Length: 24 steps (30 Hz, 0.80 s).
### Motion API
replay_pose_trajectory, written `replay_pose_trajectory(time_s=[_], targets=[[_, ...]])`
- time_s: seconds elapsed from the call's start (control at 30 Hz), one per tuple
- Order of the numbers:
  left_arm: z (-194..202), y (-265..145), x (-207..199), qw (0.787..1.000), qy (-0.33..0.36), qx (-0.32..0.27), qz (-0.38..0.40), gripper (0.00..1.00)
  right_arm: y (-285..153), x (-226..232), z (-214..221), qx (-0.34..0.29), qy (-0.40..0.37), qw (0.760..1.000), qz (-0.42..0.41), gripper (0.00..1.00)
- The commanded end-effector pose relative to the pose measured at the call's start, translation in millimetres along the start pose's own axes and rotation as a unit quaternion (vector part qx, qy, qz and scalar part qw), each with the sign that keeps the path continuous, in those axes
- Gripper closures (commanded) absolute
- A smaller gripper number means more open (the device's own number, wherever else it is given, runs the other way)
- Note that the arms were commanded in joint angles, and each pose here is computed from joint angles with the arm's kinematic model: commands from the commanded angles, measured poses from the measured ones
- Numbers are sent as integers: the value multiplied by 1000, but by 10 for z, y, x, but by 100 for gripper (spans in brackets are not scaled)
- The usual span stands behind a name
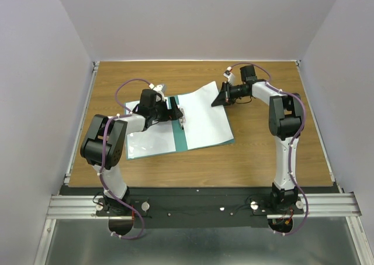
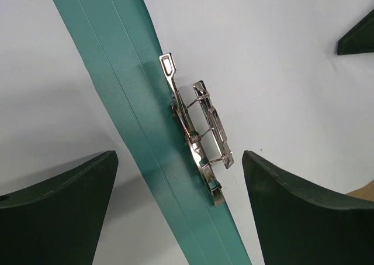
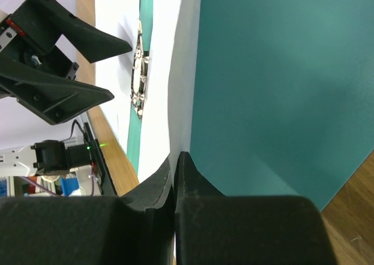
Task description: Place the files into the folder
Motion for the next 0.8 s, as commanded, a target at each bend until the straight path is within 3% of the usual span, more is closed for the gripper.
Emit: replay_pose_trajectory(time_s=[0.0, 0.13, 0.37, 0.6, 0.67, 0.77], targets=[[-36, 7, 8, 1000, 6, -7, 8, 3, 51, -29, -17, 2, 5, 1000, 10, 85], [-43, 6, 6, 1000, 6, -7, 9, 3, 41, -52, -54, -7, 12, 999, 29, 77], [-59, -10, -8, 1000, 7, -10, 11, 3, -36, -117, -100, -32, 21, 995, 95, 43], [-56, -9, -4, 1000, 8, -10, 11, 3, -114, -173, -149, -55, 29, 983, 173, 27], [-66, -15, -8, 1000, 9, -12, 10, 3, -171, -195, -174, -67, 32, 976, 206, 13], [-76, -23, -5, 1000, 8, -13, 9, 3, -227, -178, -209, -83, 28, 965, 248, 9]])
Point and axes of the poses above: each gripper's point midway between its finger pads, its own y axis out along the fingers, its own x axis along the line the jaws close on, z = x × y, the point moved 3 cm from there along -y, back along the fingers, and after that the axes turned 5 degrees about y, right-handed, at the moved point
